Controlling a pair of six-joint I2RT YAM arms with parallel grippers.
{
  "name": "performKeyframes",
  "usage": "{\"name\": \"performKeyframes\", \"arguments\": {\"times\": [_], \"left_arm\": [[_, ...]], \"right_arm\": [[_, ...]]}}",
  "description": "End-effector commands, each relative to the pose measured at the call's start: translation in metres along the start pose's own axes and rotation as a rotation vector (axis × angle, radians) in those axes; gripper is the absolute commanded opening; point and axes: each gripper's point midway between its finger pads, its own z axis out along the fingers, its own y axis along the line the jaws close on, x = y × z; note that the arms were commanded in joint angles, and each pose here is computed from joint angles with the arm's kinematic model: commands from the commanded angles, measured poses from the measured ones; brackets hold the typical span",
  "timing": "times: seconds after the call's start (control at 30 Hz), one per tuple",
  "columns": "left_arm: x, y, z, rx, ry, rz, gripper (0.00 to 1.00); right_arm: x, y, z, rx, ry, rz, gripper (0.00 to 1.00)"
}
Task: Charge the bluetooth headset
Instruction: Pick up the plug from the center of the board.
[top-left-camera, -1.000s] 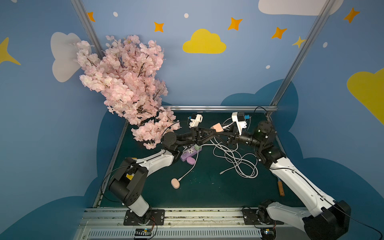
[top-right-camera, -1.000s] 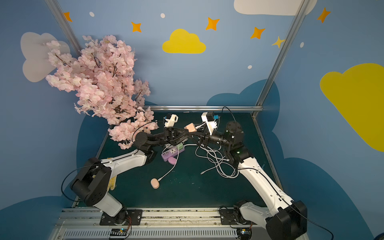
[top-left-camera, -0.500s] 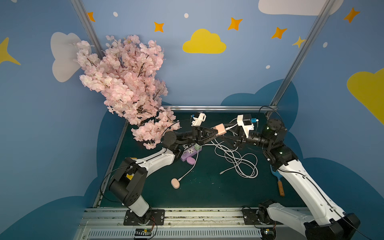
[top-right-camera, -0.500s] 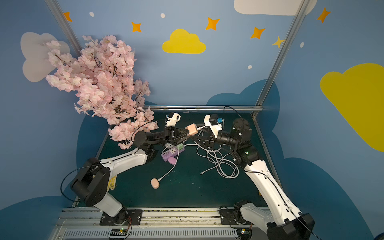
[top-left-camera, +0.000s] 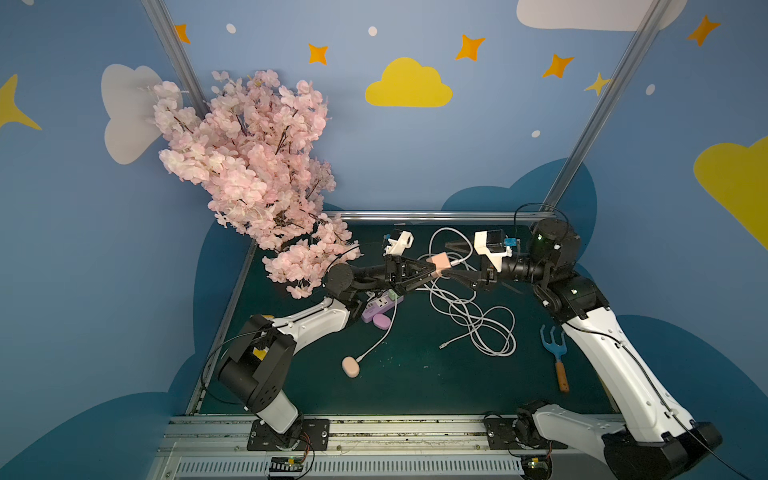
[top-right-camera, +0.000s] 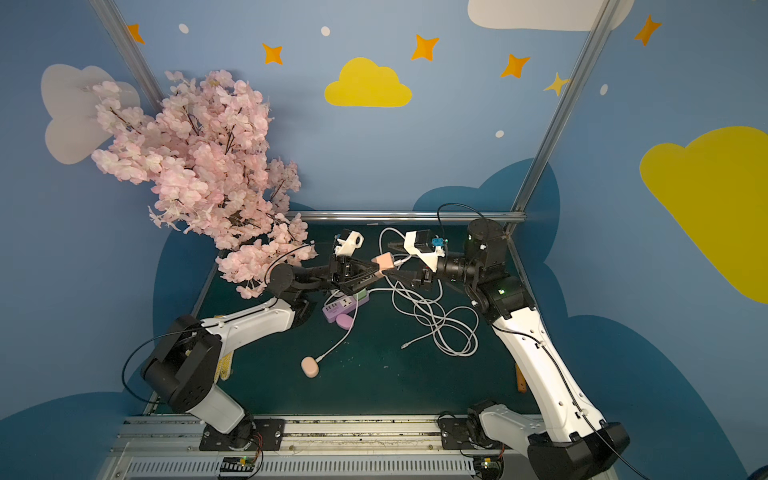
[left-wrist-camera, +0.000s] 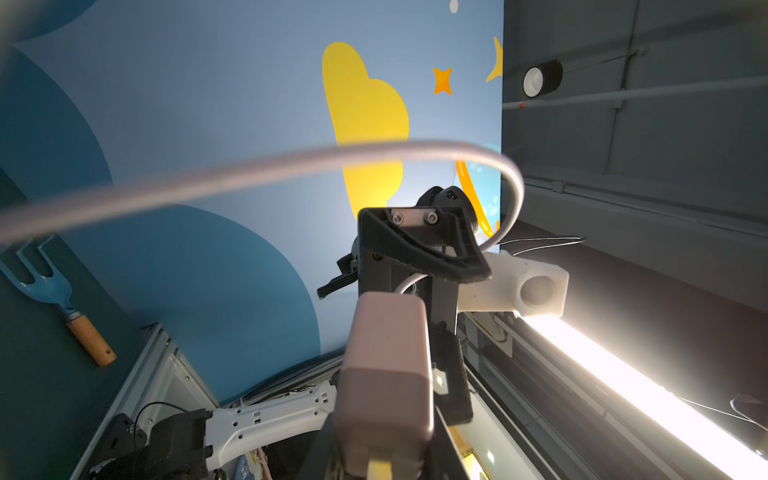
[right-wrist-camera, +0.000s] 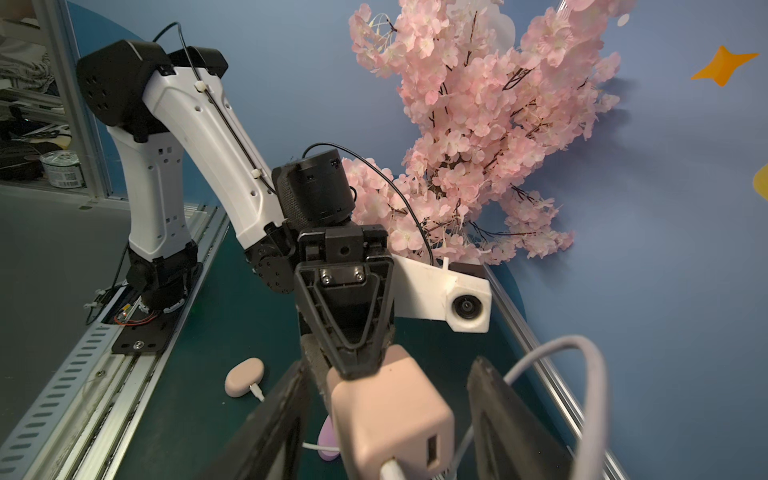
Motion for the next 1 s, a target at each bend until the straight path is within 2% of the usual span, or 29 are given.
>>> {"name": "performKeyframes", "arguments": {"times": [0.0,0.47,0.87,0.97], "left_arm": [[0.004,-0.018,-0.001,0.021,0.024,0.024,0.03],[0.012,-0.028,-0.002,0.027,0.043,0.032,0.03],[0.012,-0.019,-0.003,0.013,0.049,0.011,0.03],[0.012,-0.018,-0.003,0.012,0.048,0.008,0.03]], "right_arm": [[0.006,0.015,-0.005,-0.028,0.019,-0.031,0.62],[0.023,0.003,0.009,-0.051,0.044,0.001,0.59],[0.009,0.004,0.011,-0.089,-0.01,-0.006,0.57],[0.008,0.004,0.011,-0.108,-0.011,-0.005,0.49]]}}
